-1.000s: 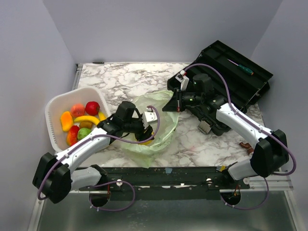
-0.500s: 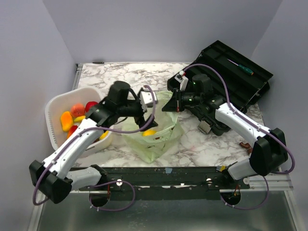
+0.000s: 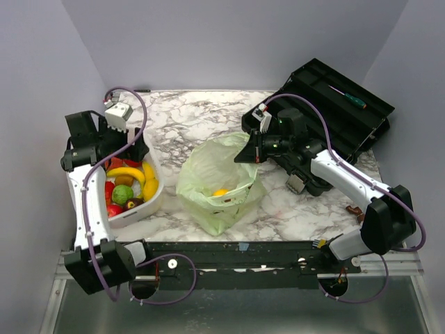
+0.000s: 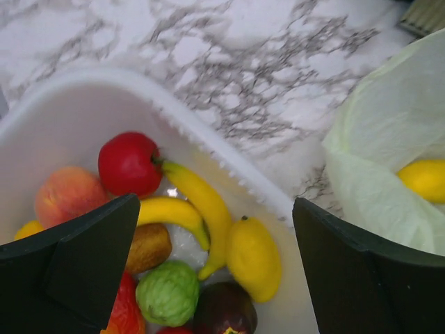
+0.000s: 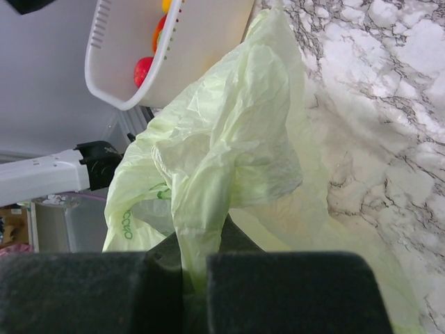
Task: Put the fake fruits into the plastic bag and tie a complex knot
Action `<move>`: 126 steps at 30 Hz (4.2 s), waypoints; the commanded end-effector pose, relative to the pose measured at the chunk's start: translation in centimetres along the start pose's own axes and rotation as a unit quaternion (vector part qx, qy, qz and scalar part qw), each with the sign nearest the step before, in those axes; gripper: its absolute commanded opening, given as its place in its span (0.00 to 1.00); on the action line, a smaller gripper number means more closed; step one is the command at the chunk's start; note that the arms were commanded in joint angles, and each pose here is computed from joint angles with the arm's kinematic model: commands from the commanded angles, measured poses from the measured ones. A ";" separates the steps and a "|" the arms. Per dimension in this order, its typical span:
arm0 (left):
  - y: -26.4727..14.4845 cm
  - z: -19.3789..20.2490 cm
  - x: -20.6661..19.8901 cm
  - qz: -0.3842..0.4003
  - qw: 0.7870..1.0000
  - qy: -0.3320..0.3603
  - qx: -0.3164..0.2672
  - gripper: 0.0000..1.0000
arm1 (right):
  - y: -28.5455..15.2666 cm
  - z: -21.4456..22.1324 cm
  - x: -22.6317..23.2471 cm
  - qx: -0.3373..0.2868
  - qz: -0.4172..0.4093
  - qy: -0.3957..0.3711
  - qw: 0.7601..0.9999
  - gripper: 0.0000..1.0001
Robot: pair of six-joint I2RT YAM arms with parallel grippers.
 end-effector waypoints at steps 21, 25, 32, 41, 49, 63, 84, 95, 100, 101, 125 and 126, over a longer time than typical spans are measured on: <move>10.9 9.6 12.2 -0.079 0.980 -0.093 0.157 0.78 | -0.2 0.0 0.0 -0.004 -0.012 -0.012 1.000 0.01; 12.3 10.2 12.1 -0.071 0.980 -0.093 0.163 0.78 | -0.1 0.1 -0.1 -0.002 -0.011 -0.009 1.000 0.01; 12.7 11.4 11.4 -0.063 0.979 -0.095 0.171 0.76 | -0.1 0.0 -0.3 -0.002 -0.009 -0.007 1.000 0.01; 6.6 6.2 9.7 -0.095 0.988 -0.068 0.103 0.45 | -0.1 0.2 -0.3 -0.003 -0.013 -0.012 1.000 0.01; 0.8 -1.8 4.9 -0.043 0.999 -0.011 -0.018 0.42 | -0.4 0.1 0.1 -0.004 -0.021 -0.018 1.000 0.01; 7.8 -2.3 -16.4 0.298 0.926 0.219 -0.079 0.47 | -0.1 -0.1 0.0 0.001 -0.033 -0.022 0.999 0.01; 4.6 -1.7 -17.0 0.322 0.925 0.188 -0.072 0.98 | -0.3 0.1 0.0 0.007 -0.032 -0.033 0.999 0.01; 0.5 0.4 -0.3 0.025 0.999 0.037 0.027 0.97 | -0.4 0.2 0.1 0.005 -0.034 -0.037 0.999 0.01; 0.2 4.4 7.3 -0.110 0.988 -0.042 0.097 0.95 | -0.4 0.4 0.0 0.007 -0.034 -0.035 0.999 0.01; 0.4 5.0 8.3 -0.119 0.985 -0.056 0.109 0.96 | -0.4 0.4 0.0 0.007 -0.033 -0.035 0.999 0.01; 9.1 13.4 16.0 -0.258 0.925 -0.229 0.162 0.94 | -0.1 0.6 -0.6 0.012 -0.022 -0.021 0.999 0.01; 9.3 13.7 16.0 -0.258 0.924 -0.230 0.164 0.94 | -0.1 0.6 -0.6 0.012 -0.022 -0.021 0.999 0.01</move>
Point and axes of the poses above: each gripper's point midway between its finger pads, its own y axis out along the fingers, its own x axis along the line the jaws close on, z = x × y, the point moved 10 cm from there along -y, back along the fingers, and after that the axes turned 5 degrees about y, right-handed, at the moved point
